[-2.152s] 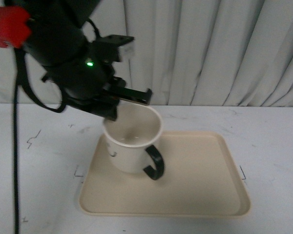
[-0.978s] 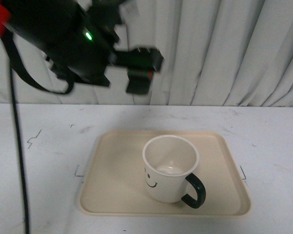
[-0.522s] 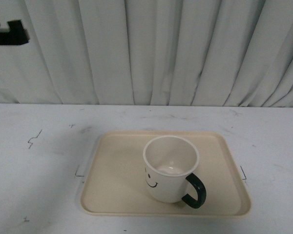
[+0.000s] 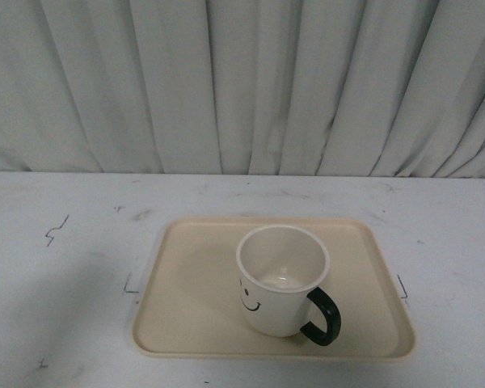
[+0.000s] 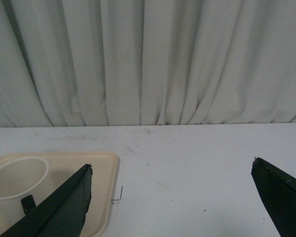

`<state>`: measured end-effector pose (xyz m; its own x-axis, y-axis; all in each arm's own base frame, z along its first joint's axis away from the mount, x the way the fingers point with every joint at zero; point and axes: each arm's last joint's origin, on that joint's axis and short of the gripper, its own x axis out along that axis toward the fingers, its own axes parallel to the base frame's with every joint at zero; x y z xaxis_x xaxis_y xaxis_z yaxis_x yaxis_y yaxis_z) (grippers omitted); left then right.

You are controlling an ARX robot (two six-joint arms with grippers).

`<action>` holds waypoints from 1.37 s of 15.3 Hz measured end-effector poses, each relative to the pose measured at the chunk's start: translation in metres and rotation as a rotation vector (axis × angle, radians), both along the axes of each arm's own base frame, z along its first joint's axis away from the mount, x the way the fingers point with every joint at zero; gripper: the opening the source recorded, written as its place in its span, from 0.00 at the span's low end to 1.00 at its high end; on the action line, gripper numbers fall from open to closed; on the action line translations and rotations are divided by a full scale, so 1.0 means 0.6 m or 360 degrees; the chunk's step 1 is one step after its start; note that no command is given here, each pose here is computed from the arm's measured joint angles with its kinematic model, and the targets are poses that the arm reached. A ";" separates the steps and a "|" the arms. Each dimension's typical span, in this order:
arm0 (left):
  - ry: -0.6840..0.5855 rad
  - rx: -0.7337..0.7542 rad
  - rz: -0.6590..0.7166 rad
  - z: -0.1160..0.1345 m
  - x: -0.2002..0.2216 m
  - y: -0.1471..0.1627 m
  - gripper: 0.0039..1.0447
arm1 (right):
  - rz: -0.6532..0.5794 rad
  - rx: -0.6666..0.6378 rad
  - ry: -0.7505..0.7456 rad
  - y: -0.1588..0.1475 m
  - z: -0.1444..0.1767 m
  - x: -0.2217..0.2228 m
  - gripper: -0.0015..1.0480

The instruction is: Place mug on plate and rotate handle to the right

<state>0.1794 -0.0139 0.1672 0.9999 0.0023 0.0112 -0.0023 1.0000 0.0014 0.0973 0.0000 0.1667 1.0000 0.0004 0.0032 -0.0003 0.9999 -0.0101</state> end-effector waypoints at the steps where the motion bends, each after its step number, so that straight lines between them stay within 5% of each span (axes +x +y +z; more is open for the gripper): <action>1: 0.0054 0.0005 0.0008 -0.010 -0.009 0.004 0.01 | 0.0000 0.0000 -0.0001 0.000 0.000 0.000 0.94; 21: 0.0002 -0.0001 -0.0001 0.004 -0.112 0.023 0.01 | 0.0000 0.0000 0.0000 0.000 0.000 0.000 0.94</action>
<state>0.1124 0.0000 0.1694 0.9999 0.0015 0.0101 -0.0015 1.0000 0.0009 0.0973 0.0000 0.1667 1.0000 0.0004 0.0032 -0.0003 0.9999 -0.0101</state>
